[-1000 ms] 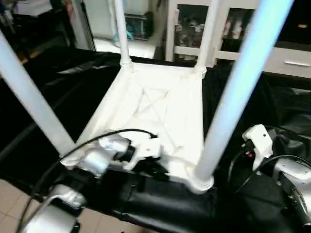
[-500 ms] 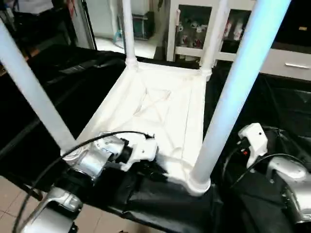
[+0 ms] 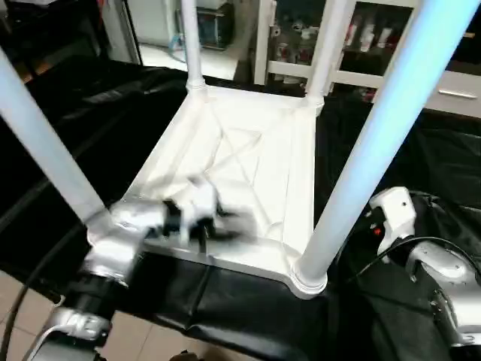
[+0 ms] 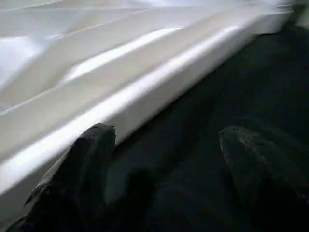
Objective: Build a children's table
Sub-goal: Rotate leg to tighten
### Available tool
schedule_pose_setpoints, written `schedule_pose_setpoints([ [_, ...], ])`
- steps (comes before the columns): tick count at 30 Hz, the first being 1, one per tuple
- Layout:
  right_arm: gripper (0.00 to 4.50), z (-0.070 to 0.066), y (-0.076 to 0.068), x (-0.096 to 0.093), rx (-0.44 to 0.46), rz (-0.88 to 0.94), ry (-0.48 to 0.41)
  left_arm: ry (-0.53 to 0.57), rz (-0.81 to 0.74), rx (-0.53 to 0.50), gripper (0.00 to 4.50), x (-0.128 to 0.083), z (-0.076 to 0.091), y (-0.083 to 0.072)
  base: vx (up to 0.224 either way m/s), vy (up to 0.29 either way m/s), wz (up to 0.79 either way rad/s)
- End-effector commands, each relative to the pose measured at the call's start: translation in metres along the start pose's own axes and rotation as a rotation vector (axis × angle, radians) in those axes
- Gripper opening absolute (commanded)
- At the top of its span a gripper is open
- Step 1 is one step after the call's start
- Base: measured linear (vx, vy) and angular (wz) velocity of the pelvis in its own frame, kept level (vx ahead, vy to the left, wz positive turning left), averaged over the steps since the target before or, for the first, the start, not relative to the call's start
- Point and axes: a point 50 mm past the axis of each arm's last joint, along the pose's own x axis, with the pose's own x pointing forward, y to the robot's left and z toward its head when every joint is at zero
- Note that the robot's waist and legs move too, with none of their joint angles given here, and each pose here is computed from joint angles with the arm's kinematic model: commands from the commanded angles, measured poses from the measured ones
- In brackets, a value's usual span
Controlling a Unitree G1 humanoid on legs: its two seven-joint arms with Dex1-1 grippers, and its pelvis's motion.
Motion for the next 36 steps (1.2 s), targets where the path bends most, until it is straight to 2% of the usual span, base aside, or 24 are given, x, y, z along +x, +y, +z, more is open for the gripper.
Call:
schedule_pose_setpoints([
  [1, 3.76, 0.010, -0.009, 0.000, 0.007, -0.155, -0.034, -0.032, 0.255, -0.073, 2.09, -0.010, -0.002, 0.009, 0.000, 0.000, 0.00],
  [2, 3.76, 0.011, -0.010, 0.001, 0.011, -0.178, -0.040, -0.039, 0.308, -0.094, 2.09, -0.013, -0.003, 0.011, 0.000, 0.000, 0.00],
  [4, 3.76, 0.016, -0.005, 0.003, 0.058, -0.251, -0.073, -0.096, 0.525, -0.151, 2.09, -0.023, -0.007, 0.010, 0.000, 0.000, 0.00],
  [6, 3.76, 0.020, 0.000, 0.003, 0.076, -0.281, -0.096, -0.107, 0.684, -0.186, 2.09, -0.031, -0.012, 0.009, 0.000, 0.000, 0.00],
  [9, 3.76, 0.022, 0.004, 0.003, 0.125, -0.328, -0.121, -0.087, 0.814, -0.225, 2.09, -0.038, -0.017, 0.001, 0.000, 0.000, 0.00],
  [11, 3.76, 0.020, 0.007, 0.003, 0.150, -0.346, -0.125, -0.081, 0.845, -0.233, 2.09, -0.037, -0.019, -0.008, 0.000, 0.000, 0.00],
  [12, 3.76, 0.017, 0.010, 0.004, 0.130, -0.343, -0.113, -0.064, 0.874, -0.237, 2.09, -0.036, -0.021, -0.013, 0.000, 0.000, 0.00],
  [20, 3.76, 0.015, 0.019, -0.001, 0.147, -0.322, -0.101, -0.054, 0.931, -0.244, 2.09, -0.031, -0.017, -0.018, -0.022, 0.002, 0.00],
  [22, 3.76, 0.013, 0.021, -0.006, 0.149, -0.314, -0.106, -0.051, 0.928, -0.230, 2.09, -0.029, -0.015, -0.020, -0.133, 0.017, 0.00],
  [26, 3.76, 0.005, 0.017, -0.019, 0.165, -0.357, -0.098, -0.027, 0.947, -0.210, 2.09, -0.029, -0.014, -0.021, -0.222, 0.038, -0.06],
  [29, 3.76, -0.004, 0.014, -0.032, 0.215, -0.401, -0.086, -0.070, 0.972, -0.181, 2.09, -0.032, -0.011, -0.023, -0.232, -0.018, 0.09],
  [32, 3.76, -0.010, 0.025, -0.038, 0.241, -0.335, -0.072, -0.066, 1.007, -0.174, 2.09, -0.036, -0.012, -0.024, -0.020, -0.096, 0.25],
  [33, 3.76, -0.010, 0.034, -0.036, 0.237, -0.287, -0.072, -0.060, 1.009, -0.174, 2.09, -0.036, -0.013, -0.024, 0.108, -0.043, 0.20],
  [36, 3.76, -0.007, 0.042, -0.027, 0.234, -0.249, -0.075, -0.047, 1.013, -0.168, 2.09, -0.035, -0.015, -0.022, -0.175, 0.029, 0.40],
])
